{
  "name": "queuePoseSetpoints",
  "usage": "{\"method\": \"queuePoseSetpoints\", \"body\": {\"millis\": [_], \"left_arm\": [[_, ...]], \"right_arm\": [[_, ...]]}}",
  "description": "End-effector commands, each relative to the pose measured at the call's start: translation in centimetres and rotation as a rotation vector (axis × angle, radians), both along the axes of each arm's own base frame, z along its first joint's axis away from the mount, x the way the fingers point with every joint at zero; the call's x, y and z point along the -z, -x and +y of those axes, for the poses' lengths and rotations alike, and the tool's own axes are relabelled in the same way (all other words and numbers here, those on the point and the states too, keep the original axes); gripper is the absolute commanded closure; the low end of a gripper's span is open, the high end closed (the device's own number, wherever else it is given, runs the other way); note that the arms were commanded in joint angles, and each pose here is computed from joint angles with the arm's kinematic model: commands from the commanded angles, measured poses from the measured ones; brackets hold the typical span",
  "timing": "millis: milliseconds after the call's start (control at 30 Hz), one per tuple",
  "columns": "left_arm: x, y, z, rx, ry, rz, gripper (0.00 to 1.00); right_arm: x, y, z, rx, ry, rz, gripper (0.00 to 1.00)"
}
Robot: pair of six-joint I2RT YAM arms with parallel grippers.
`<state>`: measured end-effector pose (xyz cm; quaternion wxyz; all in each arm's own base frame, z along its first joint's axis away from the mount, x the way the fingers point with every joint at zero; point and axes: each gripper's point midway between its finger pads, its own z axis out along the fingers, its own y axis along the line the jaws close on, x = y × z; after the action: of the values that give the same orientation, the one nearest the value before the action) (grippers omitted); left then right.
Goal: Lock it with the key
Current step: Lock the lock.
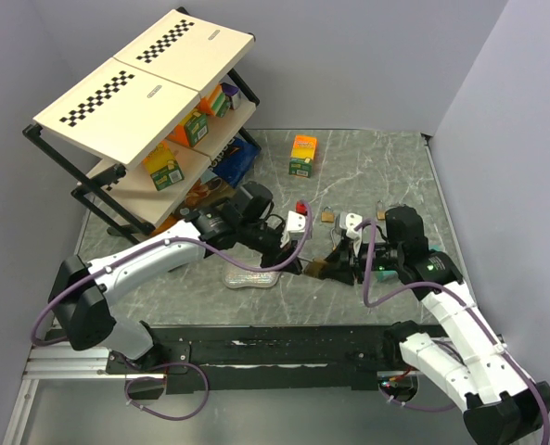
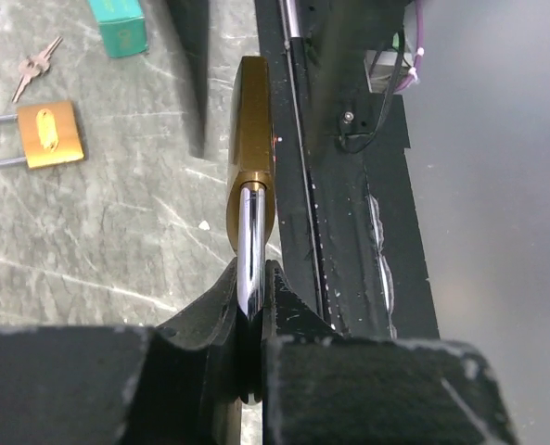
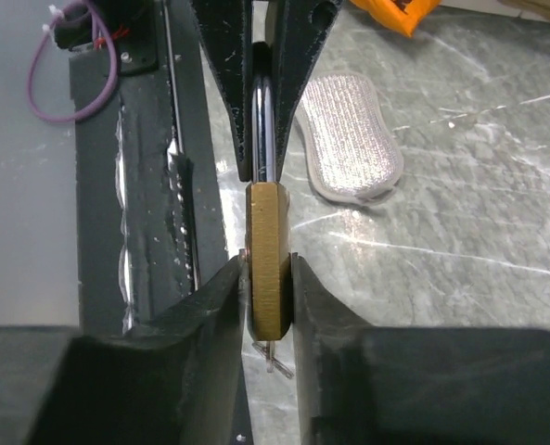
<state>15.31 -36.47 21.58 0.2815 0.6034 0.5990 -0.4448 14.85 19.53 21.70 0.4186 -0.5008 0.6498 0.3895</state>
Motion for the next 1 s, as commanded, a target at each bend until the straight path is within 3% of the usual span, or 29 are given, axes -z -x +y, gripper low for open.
{"method": "queuePoseSetpoints", "body": {"millis": [0, 167, 433, 533, 733, 900, 967], "left_arm": [[-5.2, -0.4, 0.0, -0.011, 0.152, -0.017, 0.99], [-7.3, 0.0, 0.5, 0.001, 0.206, -0.014, 0.99], [-9.5, 0.5, 0.4, 0.023, 0.259, 0.002, 0.99], [-10.2, 0.8, 0.4, 0.024, 0.275, 0.015, 0.99], [-10.8, 0.7, 0.4, 0.014, 0.291, 0.017, 0.99], [-10.9, 0.7, 0.3, 0.013, 0.295, 0.017, 0.99], [-10.8, 0.7, 0.3, 0.015, 0.291, 0.02, 0.99]], "right_arm": [[-3.4, 0.3, 0.5, -0.036, -0.062, -0.051, 0.29], [-2.8, 0.1, 0.4, -0.011, -0.064, -0.075, 0.14], [-3.9, -1.0, 1.2, -0.028, -0.11, -0.096, 0.15], [-3.9, -0.9, 1.5, -0.048, -0.118, -0.082, 0.2], [-4.1, -0.3, 1.9, -0.078, -0.121, -0.087, 0.47], [-4.2, 0.0, 2.3, -0.096, -0.12, -0.085, 0.6], [-4.5, 0.1, 2.4, -0.099, -0.124, -0.083, 0.72]]}}
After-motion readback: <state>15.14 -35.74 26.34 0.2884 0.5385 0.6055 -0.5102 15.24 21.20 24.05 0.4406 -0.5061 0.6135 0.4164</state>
